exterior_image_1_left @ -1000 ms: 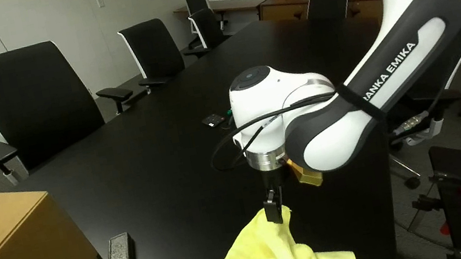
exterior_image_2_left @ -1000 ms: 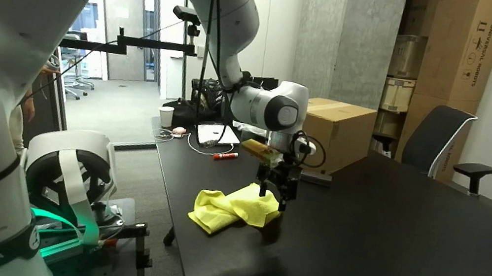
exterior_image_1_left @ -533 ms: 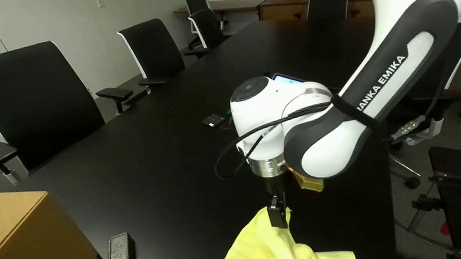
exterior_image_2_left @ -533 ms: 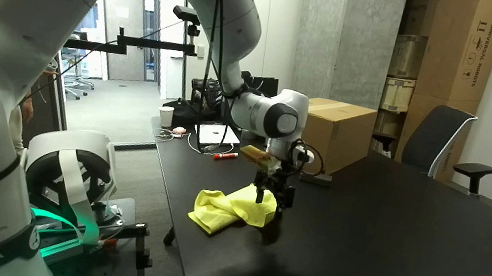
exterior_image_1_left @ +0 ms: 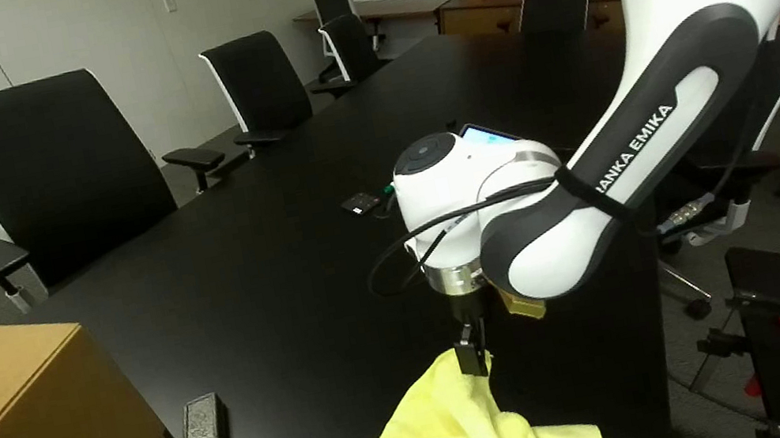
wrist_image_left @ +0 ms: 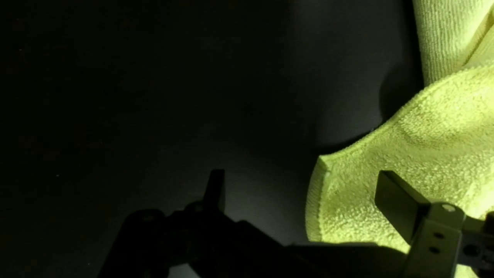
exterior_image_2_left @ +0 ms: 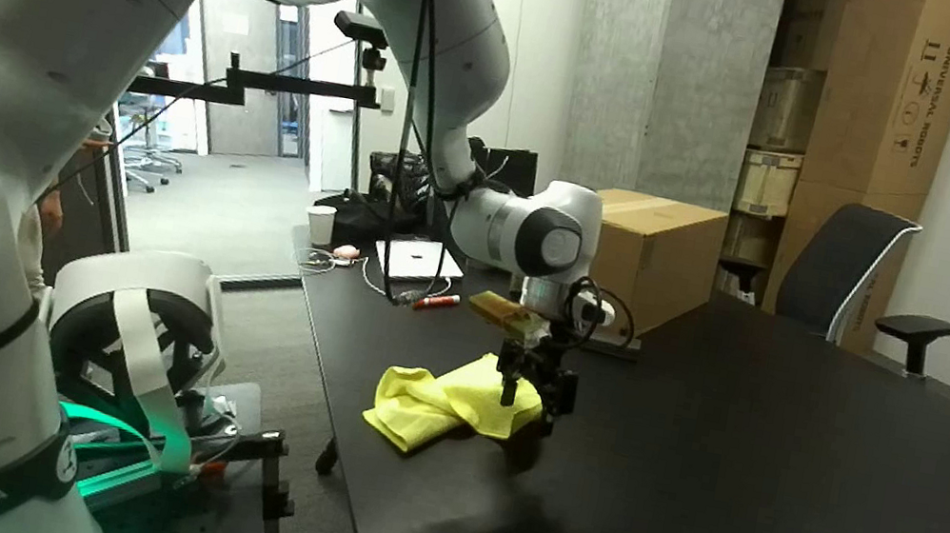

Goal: Fold the green towel in half

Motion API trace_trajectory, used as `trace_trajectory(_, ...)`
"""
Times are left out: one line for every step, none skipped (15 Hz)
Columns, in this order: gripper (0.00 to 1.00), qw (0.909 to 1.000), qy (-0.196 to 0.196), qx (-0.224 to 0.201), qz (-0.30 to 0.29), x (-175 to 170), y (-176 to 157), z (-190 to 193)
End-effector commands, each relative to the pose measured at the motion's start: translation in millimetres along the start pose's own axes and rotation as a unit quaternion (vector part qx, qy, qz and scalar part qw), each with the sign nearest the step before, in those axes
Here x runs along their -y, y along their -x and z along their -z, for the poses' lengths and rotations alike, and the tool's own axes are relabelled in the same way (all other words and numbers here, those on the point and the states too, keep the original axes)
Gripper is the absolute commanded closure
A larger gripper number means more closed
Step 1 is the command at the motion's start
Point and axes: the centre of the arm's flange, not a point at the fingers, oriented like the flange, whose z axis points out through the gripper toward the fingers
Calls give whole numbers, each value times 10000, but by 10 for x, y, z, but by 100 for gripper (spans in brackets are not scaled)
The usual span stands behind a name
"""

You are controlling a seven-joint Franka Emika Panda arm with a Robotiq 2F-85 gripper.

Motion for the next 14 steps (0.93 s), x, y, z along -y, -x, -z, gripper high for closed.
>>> trace_trajectory(0, 9998, 126, -143, -65, 7, -120, -39)
trace_trajectory(0, 9998, 128, -157, -72, 8, -125, -37)
trace_trajectory(0, 9998, 136, -160, -70, 9, -131, -56)
trace_trajectory(0, 9997, 147, -180, -72, 10, -143, -72)
trace_trajectory(3, 9997, 143, -194, -73, 6, -142, -67)
trace_trajectory(16, 9997, 142, -199, -74, 4, -145, -71)
trace_trajectory(27, 9996, 145, -208, -85, -2, -157, -94)
trace_trajectory(29, 9996, 142, -222, -88, -11, -159, -87)
trace_trajectory(36, 9996, 135, -232, -93, -22, -157, -90)
trace_trajectory(46, 9996, 139, -242, -103, -31, -164, -114)
trace_trajectory(54, 9995, 136, -247, -112, -42, -164, -121)
trace_trajectory(62, 9995, 131, -245, -118, -54, -148, -98)
trace_trajectory(69, 9995, 135, -255, -121, -63, -151, -105)
trace_trajectory(76, 9995, 134, -261, -123, -70, -149, -102)
